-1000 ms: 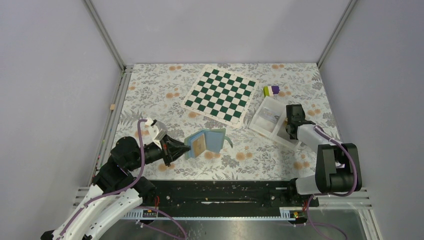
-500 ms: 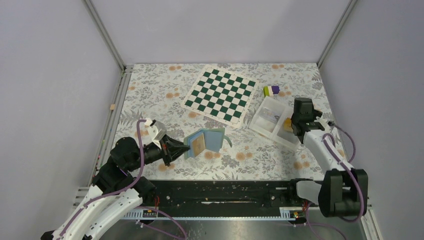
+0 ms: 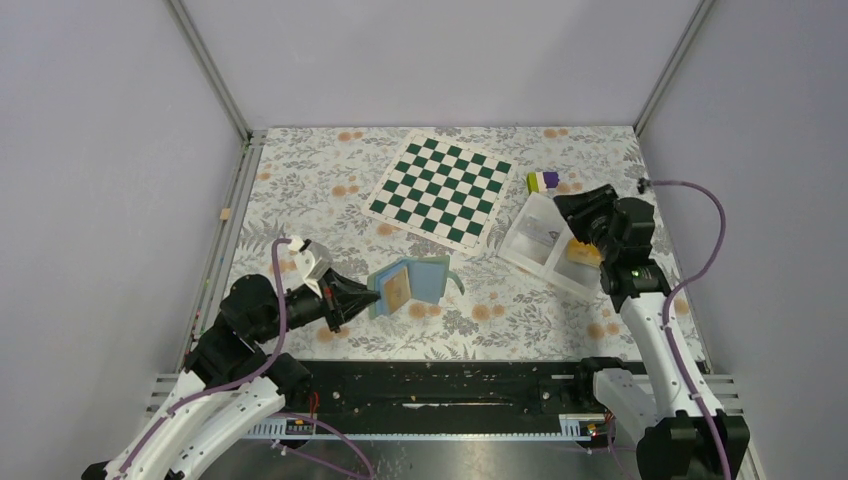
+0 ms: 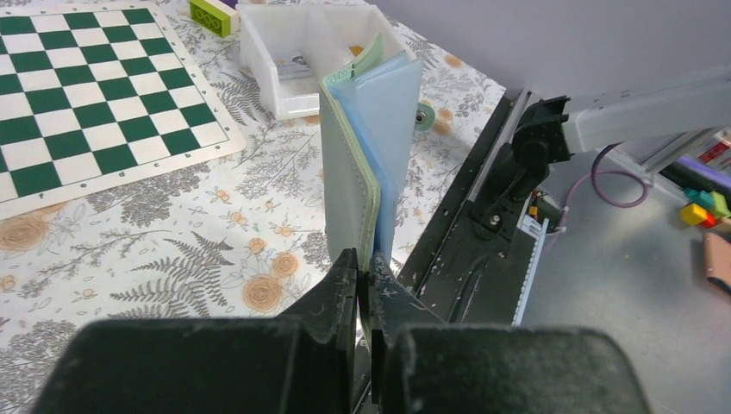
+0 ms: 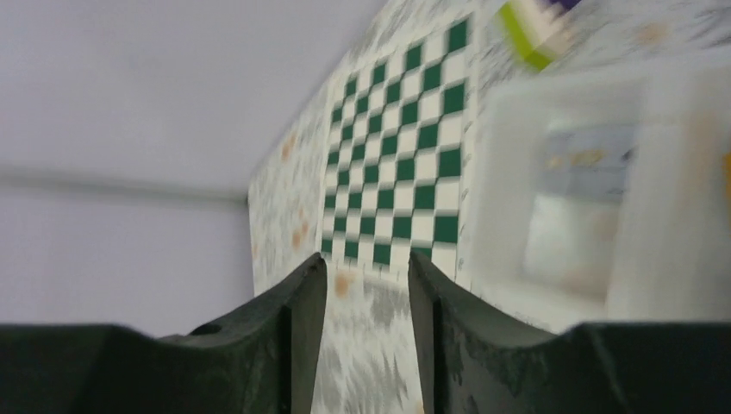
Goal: Take the credit cards out of the card holder
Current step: Remove the credit card from the card holder.
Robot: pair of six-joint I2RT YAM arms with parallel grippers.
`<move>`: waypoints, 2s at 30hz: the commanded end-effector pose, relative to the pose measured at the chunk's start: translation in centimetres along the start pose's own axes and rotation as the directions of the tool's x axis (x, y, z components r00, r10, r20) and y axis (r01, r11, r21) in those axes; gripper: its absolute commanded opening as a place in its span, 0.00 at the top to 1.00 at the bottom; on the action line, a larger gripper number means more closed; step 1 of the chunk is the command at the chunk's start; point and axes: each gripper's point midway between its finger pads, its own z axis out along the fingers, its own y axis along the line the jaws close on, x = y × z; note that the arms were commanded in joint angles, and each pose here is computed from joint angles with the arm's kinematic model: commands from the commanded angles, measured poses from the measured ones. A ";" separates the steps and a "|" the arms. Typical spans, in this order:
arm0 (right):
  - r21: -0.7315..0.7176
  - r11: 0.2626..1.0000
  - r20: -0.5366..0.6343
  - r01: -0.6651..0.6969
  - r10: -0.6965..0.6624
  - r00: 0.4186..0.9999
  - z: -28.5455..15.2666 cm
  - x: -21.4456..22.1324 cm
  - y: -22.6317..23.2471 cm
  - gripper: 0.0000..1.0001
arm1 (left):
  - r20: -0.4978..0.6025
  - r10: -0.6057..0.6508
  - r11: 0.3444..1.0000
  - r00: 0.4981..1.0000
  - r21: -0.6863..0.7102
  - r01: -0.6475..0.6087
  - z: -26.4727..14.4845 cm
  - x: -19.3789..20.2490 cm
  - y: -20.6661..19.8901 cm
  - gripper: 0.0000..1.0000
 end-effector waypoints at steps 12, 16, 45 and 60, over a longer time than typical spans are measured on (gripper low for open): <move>-0.923 0.371 -0.316 -0.099 -0.588 0.744 -25.9 11.6 14.6 0.51 | 0.093 -0.260 0.950 0.961 0.204 0.238 0.2 -3.5 -4.3 1.00; -0.929 0.289 -0.361 -0.233 -0.563 0.743 -29.3 11.3 16.6 0.53 | 0.080 -0.310 0.927 0.947 0.245 0.282 1.0 -3.6 -4.6 1.00; -0.859 0.461 -0.506 -0.223 -0.697 0.507 -23.8 20.8 15.3 0.48 | 0.052 -0.370 0.853 0.928 0.416 0.316 1.9 -5.6 -7.1 1.00; -0.859 0.474 -0.504 -0.194 -0.714 0.485 -23.8 21.3 14.5 0.44 | 0.058 -0.370 0.853 0.927 0.417 0.314 2.4 -5.7 -6.8 1.00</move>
